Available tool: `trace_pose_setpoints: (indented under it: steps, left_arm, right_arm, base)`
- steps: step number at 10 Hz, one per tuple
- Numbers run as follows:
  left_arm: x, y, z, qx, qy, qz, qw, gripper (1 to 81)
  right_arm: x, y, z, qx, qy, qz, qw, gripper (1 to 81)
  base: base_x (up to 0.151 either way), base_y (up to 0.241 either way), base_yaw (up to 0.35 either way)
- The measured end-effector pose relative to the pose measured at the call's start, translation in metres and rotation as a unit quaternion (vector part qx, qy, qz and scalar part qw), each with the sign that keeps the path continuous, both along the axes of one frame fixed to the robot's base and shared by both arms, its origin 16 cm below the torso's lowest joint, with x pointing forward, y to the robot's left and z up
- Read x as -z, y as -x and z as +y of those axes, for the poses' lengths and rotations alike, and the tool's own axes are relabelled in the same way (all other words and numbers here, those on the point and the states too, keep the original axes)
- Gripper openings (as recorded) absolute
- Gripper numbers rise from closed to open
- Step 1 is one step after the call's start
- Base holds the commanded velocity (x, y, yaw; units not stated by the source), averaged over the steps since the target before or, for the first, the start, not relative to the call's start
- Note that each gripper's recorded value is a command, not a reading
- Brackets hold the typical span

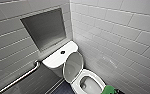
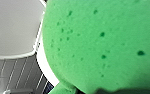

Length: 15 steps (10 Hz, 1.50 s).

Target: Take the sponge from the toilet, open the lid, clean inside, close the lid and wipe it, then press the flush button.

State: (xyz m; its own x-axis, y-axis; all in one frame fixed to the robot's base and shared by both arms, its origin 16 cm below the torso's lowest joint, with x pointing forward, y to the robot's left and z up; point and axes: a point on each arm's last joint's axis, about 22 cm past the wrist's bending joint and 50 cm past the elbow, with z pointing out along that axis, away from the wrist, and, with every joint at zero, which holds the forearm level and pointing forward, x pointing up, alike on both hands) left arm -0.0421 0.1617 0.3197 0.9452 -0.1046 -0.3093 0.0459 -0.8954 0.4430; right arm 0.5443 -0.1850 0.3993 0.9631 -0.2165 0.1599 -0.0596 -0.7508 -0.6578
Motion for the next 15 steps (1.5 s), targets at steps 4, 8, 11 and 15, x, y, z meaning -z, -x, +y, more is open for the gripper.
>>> trace_pose_setpoints:
  steps: [4, 8, 11, 15]
  left_arm:
    - [0.000, -0.001, -0.001, 0.000, 0.000, -0.001, 1.0000, 81.1]
    - [0.000, -0.001, -0.005, 0.002, 0.004, -0.002, 1.0000, 81.1]
    - [0.000, -0.003, -0.005, -0.001, 0.003, -0.006, 1.0000, 81.1]
    - [-0.002, 0.005, -0.005, -0.002, 0.003, 0.005, 1.0000, 81.1]
  right_arm:
    - [-0.006, -0.054, 0.048, -0.027, -0.007, -0.016, 0.9995, 1.0]
    - [-0.007, -0.092, 0.076, -0.044, 0.004, -0.022, 0.9988, 1.0]
    - [-0.012, -0.101, 0.086, -0.053, 0.003, -0.023, 0.9984, 1.0]
    - [0.000, -0.099, 0.101, -0.055, -0.001, -0.015, 0.9984, 1.0]
  base:
    - [0.000, 0.000, 0.000]
    - [0.000, 0.000, 0.000]
    - [0.000, 0.000, 0.000]
    - [0.000, 0.000, 0.000]
